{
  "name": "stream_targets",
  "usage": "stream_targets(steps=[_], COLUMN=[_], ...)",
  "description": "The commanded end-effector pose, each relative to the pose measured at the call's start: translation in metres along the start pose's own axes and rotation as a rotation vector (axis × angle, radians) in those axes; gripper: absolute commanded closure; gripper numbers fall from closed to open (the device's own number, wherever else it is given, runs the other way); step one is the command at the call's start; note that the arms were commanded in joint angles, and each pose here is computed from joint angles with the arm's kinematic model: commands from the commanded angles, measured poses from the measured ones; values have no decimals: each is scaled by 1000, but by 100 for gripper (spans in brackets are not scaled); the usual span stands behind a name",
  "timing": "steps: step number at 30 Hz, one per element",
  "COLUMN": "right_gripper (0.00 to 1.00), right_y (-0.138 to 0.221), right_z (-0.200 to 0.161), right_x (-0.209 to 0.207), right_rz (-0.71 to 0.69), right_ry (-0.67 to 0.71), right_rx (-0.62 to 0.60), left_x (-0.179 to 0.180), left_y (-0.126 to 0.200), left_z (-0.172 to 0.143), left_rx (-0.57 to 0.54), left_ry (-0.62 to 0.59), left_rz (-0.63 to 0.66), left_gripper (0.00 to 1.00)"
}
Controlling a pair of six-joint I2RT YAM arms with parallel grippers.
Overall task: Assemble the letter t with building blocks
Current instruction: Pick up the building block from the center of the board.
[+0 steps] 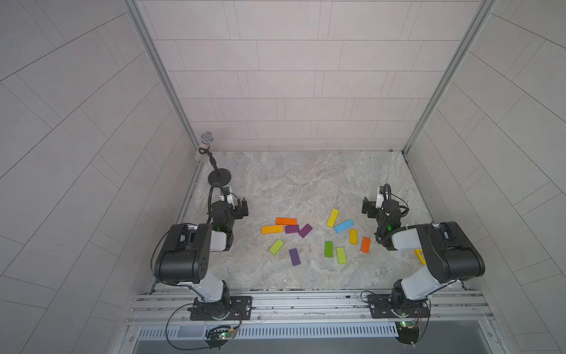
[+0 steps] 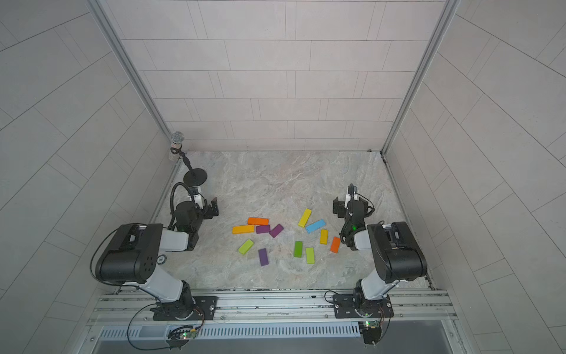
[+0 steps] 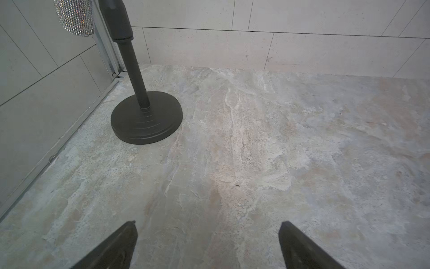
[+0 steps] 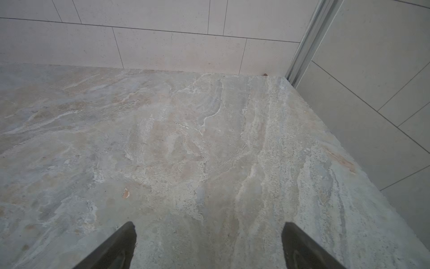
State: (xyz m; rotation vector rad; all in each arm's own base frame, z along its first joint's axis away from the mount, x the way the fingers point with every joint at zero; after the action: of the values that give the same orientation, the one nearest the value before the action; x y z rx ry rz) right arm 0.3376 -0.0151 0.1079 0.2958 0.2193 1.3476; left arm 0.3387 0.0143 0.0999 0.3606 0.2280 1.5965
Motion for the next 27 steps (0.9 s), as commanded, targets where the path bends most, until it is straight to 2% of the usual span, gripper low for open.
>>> stream_targets(steps=[1, 22, 25, 27], right_gripper=[1, 0, 0, 0], right_y=[2, 1, 19, 35], right_z=[2, 5, 21, 44], right_x=[-1, -4, -9, -9], right_rz=[-12, -9, -73, -105], right_ry=[12, -5, -11, -18], right_rx=[-18, -21, -60, -90], left_x=[0, -3, -2, 2], left_y=[-1, -1, 9, 21], left_z=[8, 9, 11, 18], left_rx=[-24, -26, -77, -122], left_ry=[-3, -11, -6, 4], left_rz=[-1, -21, -12, 15], left_gripper=[0, 0, 3, 6])
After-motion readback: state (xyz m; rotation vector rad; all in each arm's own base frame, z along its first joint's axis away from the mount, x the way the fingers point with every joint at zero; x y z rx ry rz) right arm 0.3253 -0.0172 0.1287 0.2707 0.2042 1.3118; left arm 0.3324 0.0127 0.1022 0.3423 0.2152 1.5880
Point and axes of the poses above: each gripper's point midway between its finger pads, its own y axis back along the fingers, its own x axis along the line the jaws close on, z = x × y, the point moved 6 cm from there along y, back along the fingers, and after that the axes turned 6 degrees about -y, right-handed, at the moved point
